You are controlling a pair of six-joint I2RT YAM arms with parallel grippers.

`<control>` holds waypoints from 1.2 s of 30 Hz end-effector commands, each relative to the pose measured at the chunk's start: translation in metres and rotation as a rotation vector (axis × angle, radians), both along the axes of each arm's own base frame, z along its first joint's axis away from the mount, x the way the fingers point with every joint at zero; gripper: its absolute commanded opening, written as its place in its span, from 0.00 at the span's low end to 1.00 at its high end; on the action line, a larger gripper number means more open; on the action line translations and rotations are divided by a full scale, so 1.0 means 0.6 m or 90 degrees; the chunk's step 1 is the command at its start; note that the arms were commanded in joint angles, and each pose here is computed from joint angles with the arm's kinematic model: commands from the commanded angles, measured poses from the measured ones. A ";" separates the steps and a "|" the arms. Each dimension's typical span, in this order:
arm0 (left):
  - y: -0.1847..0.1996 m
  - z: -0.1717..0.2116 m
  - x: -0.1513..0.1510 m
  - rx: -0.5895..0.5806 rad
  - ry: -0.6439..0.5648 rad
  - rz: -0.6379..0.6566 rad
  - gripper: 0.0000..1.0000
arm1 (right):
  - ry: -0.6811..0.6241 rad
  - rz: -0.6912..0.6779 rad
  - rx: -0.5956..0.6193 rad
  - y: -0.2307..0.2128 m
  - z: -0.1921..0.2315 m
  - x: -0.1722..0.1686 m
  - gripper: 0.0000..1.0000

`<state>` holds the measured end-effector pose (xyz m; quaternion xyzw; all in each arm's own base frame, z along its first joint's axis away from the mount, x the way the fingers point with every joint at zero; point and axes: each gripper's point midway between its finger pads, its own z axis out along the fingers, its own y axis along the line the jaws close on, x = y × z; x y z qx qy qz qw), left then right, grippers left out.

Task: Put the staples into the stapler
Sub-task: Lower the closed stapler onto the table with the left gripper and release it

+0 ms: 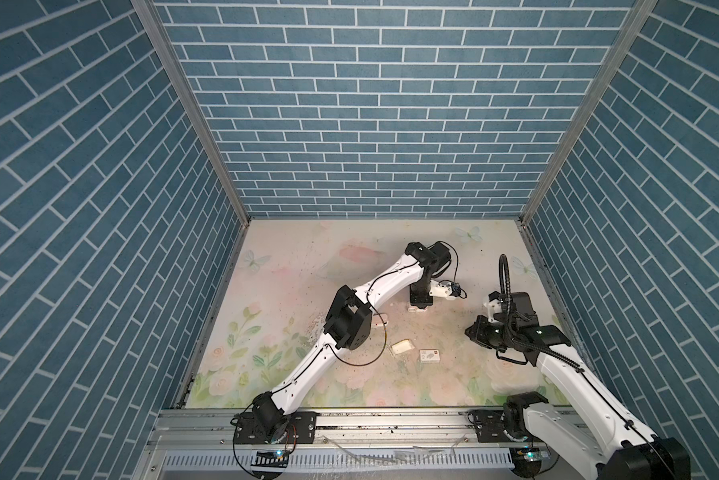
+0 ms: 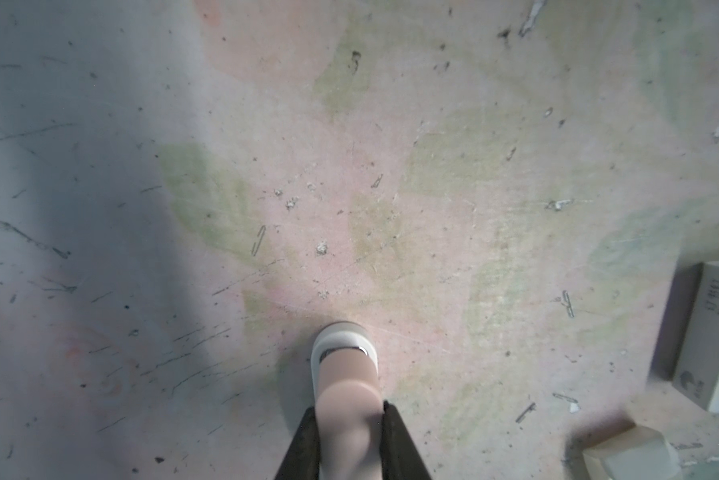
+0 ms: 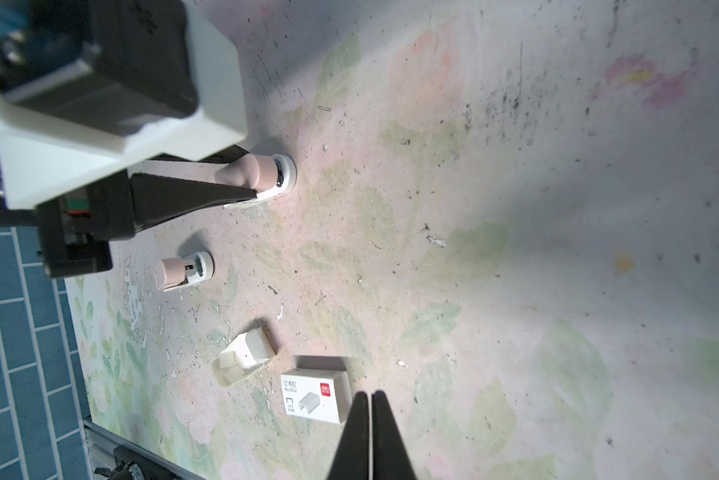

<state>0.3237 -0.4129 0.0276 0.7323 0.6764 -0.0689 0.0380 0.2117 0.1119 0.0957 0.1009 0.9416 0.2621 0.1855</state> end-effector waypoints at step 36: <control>0.063 -0.078 -0.111 0.144 0.127 -0.027 0.13 | -0.029 -0.016 -0.005 -0.005 0.005 0.013 0.08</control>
